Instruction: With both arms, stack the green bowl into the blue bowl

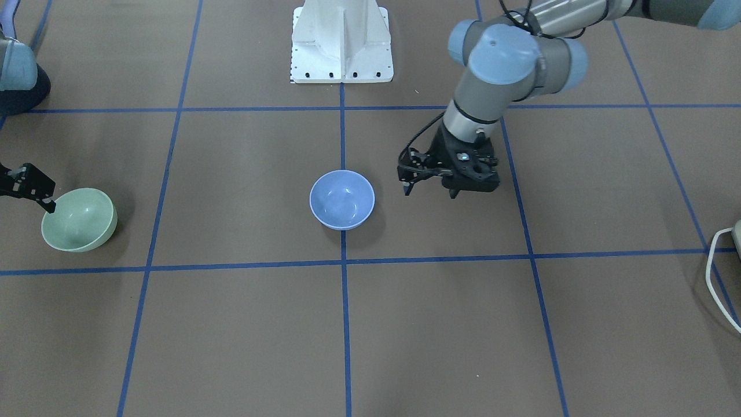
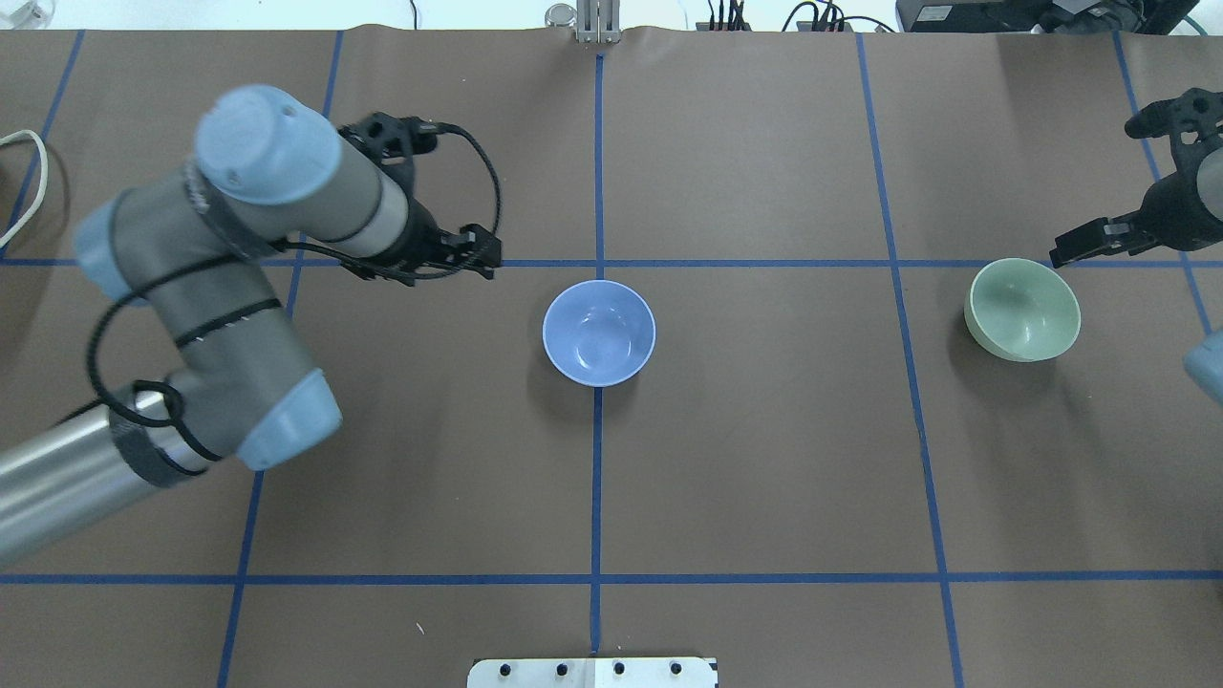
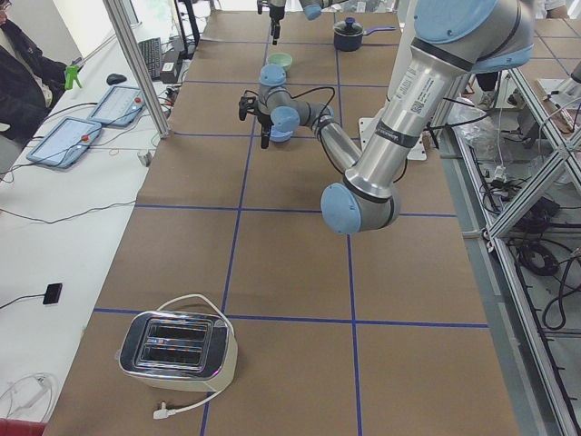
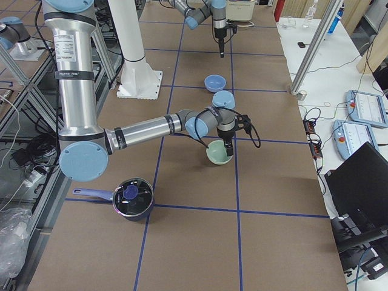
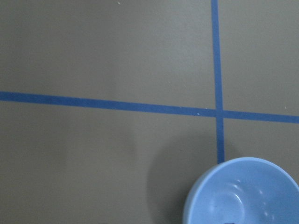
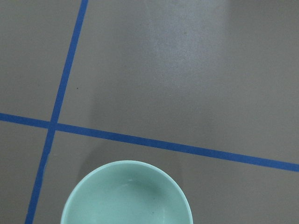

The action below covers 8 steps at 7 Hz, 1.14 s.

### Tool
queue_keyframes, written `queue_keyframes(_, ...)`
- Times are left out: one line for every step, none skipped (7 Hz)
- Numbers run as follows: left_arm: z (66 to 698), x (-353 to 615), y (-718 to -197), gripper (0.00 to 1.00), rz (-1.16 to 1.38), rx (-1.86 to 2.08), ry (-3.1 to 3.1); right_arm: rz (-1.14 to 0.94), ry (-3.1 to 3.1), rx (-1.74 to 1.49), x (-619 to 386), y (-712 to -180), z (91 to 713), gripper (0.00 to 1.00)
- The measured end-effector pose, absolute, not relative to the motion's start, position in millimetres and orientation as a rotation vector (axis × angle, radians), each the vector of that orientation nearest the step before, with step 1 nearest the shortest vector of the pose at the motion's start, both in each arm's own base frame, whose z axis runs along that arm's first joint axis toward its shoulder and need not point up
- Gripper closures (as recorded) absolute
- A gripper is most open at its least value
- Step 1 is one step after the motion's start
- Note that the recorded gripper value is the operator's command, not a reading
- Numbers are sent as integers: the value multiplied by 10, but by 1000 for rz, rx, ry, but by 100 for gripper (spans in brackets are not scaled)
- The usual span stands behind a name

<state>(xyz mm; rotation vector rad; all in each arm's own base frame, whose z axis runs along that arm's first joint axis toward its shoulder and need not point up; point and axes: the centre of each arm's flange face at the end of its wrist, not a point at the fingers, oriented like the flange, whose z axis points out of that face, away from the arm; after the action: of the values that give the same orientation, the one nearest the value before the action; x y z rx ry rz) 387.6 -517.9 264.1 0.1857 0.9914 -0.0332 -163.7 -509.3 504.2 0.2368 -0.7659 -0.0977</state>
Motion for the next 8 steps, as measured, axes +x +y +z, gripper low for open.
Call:
queue_keyframes(3061,3178,-5386,3,30,203,974,-120,-766,237,-1639,-5092,5056,0)
queue_keyframes(3546,2435,-5527,3,84,222,954,-147,-760,240,-1634,-5097,5085,0)
queue_keyframes(4048,1733,-5555,3,124,237,929,-175,-749,241,-1612,-5104,5120,0)
queue_keyframes(4529,1104,-5497,3,165,242,886,-200,-734,237,-1568,-5120,5154,0)
queue_keyframes(4941,538,-5409,3,212,230,836,-226,-720,229,-1543,-5137,5192,0)
queue_keyframes(5330,-22,-5294,3,268,210,795,-255,-707,221,-1541,-5163,5264,0)
queue_keyframes(5669,-456,-5162,3,318,198,776,-284,-697,215,-1560,-5206,5364,1)
queue_keyframes(5945,-722,-5027,3,349,192,772,-304,-688,207,-1599,-5280,5465,3)
